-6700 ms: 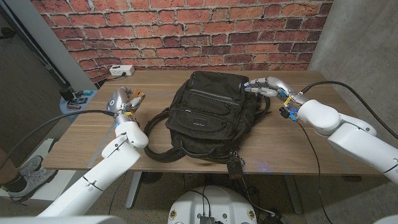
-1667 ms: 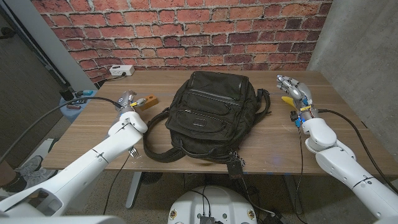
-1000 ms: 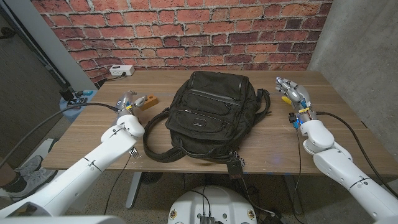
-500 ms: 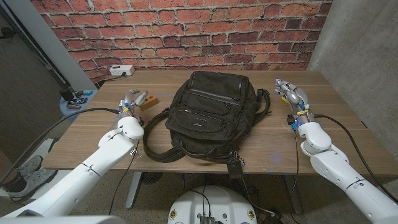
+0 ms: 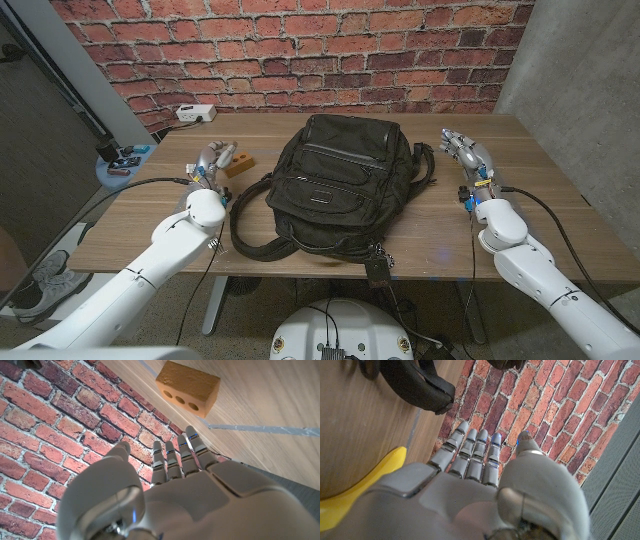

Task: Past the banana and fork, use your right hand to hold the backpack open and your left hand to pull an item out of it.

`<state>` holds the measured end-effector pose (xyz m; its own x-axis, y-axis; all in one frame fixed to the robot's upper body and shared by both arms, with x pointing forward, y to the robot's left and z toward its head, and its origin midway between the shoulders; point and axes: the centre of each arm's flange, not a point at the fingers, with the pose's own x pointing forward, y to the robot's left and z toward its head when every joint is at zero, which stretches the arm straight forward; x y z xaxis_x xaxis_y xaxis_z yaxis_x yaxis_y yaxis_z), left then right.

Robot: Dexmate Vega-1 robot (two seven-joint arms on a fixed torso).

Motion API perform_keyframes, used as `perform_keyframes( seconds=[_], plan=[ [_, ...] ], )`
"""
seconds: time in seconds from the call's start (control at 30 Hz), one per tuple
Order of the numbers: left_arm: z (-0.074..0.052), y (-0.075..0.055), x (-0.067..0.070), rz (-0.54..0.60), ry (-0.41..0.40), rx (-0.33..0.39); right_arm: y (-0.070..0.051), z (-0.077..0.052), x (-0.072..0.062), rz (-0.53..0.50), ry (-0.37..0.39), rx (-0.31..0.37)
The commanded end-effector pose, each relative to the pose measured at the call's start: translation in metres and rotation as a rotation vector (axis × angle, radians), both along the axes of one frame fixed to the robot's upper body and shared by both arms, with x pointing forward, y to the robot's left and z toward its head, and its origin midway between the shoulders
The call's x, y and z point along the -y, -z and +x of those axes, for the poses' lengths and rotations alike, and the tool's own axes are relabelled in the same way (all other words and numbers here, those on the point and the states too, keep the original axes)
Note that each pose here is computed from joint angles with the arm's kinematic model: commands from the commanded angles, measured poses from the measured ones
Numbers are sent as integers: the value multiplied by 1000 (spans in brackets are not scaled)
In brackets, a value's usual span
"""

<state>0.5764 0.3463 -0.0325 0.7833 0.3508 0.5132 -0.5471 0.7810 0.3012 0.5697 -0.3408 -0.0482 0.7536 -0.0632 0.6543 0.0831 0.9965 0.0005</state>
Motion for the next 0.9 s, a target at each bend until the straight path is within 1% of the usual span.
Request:
perform_keyframes(
  seconds=[0.03,0.23,0.47,0.57,0.67,0.9],
  plan=[
    [7,-4,-4,-58,145,67,4,7,-10,38,-21,-1],
    [12,-6,-5,-91,204,76,4,14,-13,64,-50,3],
    [15,-4,-4,-115,245,82,3,27,-14,89,-69,5],
    [16,-3,-3,-125,260,84,2,31,-14,89,-74,8],
    [17,-2,-2,-119,251,81,1,35,-15,89,-86,9],
    [23,-1,1,-139,308,83,-1,39,-17,77,-93,8]
  ],
)
